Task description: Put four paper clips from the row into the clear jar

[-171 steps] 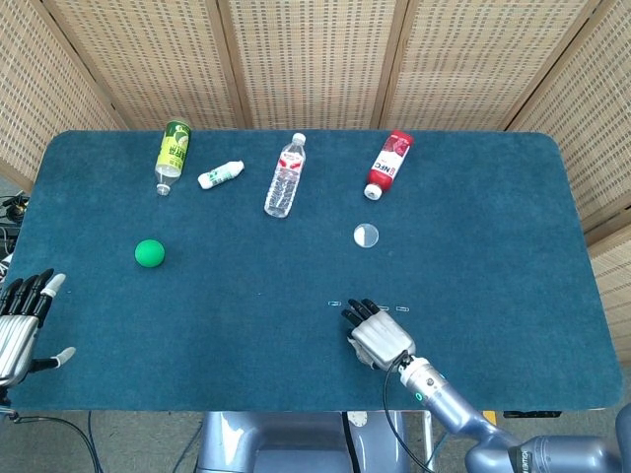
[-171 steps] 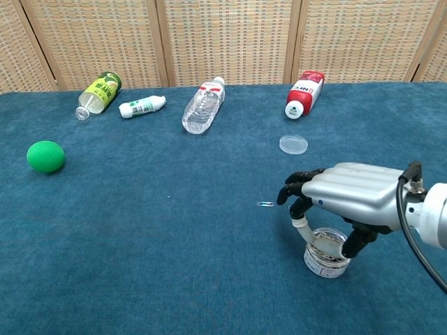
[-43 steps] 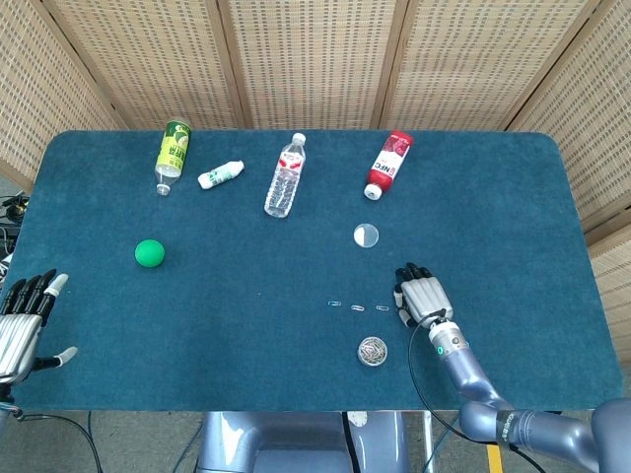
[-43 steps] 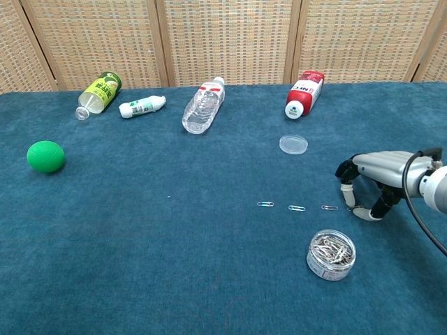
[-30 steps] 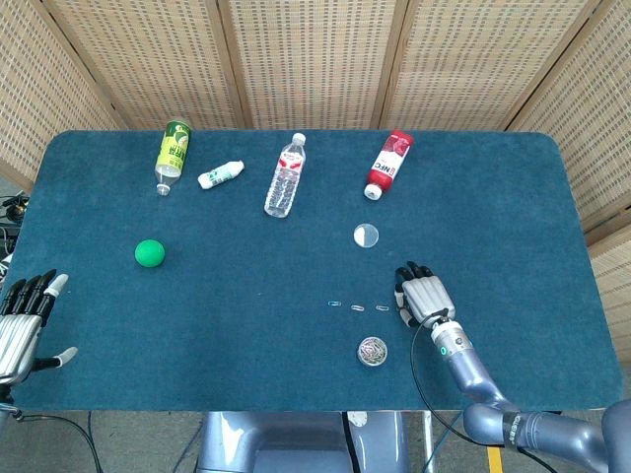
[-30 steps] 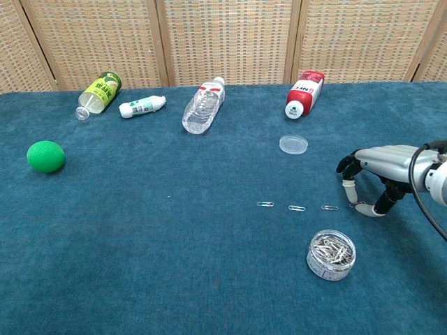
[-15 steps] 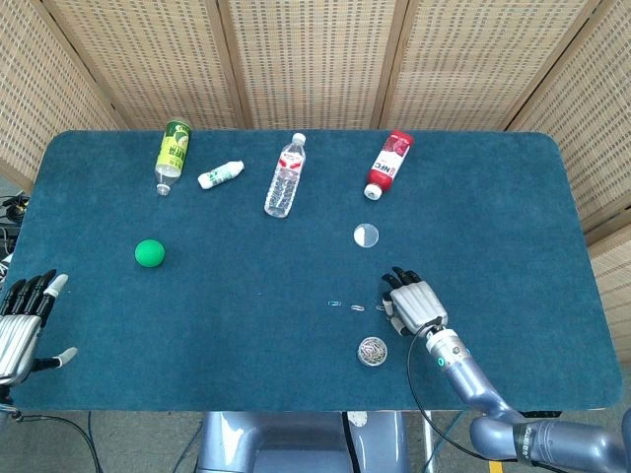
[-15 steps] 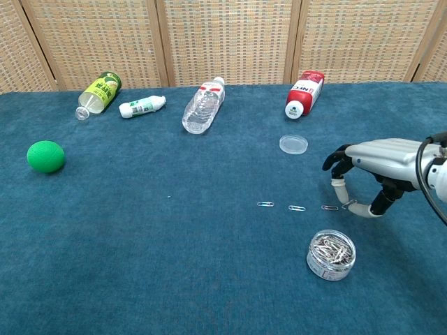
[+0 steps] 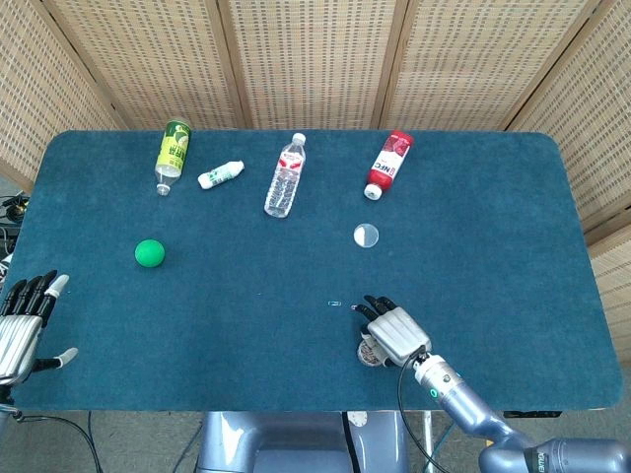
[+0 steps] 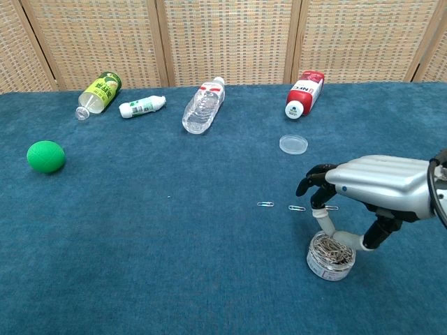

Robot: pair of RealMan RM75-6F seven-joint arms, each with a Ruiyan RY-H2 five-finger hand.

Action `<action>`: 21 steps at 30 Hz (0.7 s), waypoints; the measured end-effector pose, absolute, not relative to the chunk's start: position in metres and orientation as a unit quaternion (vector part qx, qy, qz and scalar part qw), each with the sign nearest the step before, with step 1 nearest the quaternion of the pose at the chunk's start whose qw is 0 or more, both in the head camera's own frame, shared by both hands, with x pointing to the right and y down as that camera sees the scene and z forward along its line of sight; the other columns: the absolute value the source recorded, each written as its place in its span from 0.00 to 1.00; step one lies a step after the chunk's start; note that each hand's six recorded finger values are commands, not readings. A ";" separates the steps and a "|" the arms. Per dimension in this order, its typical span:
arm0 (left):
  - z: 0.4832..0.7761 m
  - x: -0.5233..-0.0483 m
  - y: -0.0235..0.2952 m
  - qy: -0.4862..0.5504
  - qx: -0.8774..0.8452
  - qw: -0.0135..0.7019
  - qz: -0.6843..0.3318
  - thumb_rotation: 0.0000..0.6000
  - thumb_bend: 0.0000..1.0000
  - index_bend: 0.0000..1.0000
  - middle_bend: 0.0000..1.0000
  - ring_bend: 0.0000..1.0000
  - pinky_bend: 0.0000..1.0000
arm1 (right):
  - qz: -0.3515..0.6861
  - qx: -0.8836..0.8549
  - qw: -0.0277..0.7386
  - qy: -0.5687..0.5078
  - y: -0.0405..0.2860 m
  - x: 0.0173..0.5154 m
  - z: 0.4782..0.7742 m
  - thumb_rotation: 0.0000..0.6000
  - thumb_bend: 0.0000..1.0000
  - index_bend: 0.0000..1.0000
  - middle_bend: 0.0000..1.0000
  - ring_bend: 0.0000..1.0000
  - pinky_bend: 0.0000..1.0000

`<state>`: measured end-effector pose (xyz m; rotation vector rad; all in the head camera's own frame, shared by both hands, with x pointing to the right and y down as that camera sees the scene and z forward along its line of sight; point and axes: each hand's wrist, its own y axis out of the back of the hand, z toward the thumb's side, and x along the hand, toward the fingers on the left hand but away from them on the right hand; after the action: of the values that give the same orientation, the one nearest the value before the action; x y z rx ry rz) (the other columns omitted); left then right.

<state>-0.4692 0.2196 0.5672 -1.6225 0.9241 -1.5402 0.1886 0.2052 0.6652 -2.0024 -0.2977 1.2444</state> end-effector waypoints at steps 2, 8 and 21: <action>0.567 -0.469 0.220 0.357 -0.627 0.353 -0.595 1.00 0.00 0.00 0.00 0.00 0.00 | 0.483 -0.783 0.375 -0.111 0.209 0.187 0.665 1.00 0.44 0.62 0.14 0.00 0.12; 0.567 -0.469 0.219 0.358 -0.627 0.353 -0.595 1.00 0.00 0.00 0.00 0.00 0.00 | 0.483 -0.784 0.377 -0.104 0.214 0.185 0.666 1.00 0.44 0.62 0.14 0.00 0.12; 0.566 -0.470 0.219 0.359 -0.627 0.353 -0.594 1.00 0.00 0.00 0.00 0.00 0.00 | 0.477 -0.780 0.384 -0.126 0.205 0.187 0.658 1.00 0.18 0.22 0.13 0.00 0.12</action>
<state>-0.4698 0.2191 0.5663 -1.6229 0.9297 -1.5374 0.1874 0.2052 0.6577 -1.9882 -0.3224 1.2160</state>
